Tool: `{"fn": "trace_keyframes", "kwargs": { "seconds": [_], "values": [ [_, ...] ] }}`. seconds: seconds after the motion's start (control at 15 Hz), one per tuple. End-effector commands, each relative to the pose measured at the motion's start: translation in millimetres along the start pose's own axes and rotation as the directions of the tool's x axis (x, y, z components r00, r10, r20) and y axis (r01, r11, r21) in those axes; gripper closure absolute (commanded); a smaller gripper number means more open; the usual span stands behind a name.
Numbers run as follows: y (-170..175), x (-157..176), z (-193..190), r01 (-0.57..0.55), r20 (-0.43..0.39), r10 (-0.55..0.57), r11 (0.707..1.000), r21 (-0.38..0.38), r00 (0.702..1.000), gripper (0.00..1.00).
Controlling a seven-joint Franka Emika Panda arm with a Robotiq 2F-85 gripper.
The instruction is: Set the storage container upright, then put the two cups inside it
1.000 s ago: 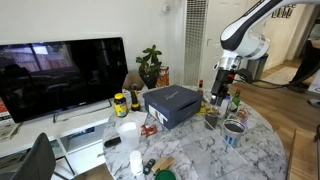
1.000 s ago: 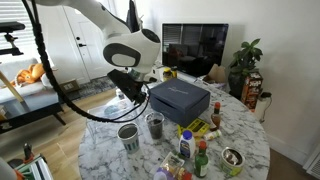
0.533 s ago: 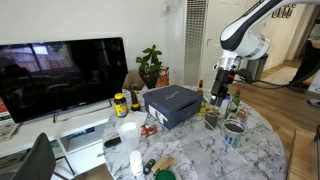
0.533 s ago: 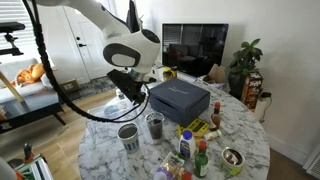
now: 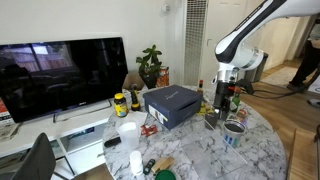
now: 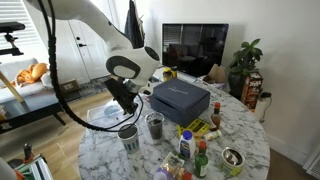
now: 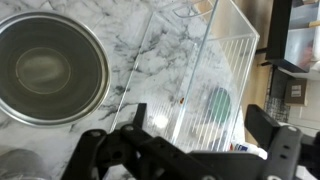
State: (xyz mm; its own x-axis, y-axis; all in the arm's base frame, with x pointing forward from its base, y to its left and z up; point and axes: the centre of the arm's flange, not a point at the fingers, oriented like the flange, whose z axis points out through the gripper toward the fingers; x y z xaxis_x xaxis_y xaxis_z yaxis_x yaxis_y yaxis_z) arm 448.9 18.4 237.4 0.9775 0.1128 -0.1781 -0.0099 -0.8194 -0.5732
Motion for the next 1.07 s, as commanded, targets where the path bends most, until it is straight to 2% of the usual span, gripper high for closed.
{"fn": "trace_keyframes", "kwargs": {
  "seconds": [0.0, 0.27, 0.47, 0.6, 0.73, 1.0],
  "values": [
    [7, 7, 31, -0.046, 0.041, 0.044, 0.998, 0.049, 0.998, 0.00],
    [11, 10, 57, -0.107, 0.056, 0.102, 0.990, 0.093, 0.993, 0.00],
    [14, 16, 64, -0.162, 0.032, 0.159, 0.980, 0.118, 0.987, 0.01],
    [16, 20, 64, -0.181, 0.009, 0.182, 0.972, 0.152, 0.983, 0.19],
    [17, 25, 63, -0.198, -0.017, 0.203, 0.967, 0.159, 0.979, 0.41],
    [15, 33, 61, -0.205, -0.048, 0.214, 0.968, 0.147, 0.976, 0.71]
  ]
}}
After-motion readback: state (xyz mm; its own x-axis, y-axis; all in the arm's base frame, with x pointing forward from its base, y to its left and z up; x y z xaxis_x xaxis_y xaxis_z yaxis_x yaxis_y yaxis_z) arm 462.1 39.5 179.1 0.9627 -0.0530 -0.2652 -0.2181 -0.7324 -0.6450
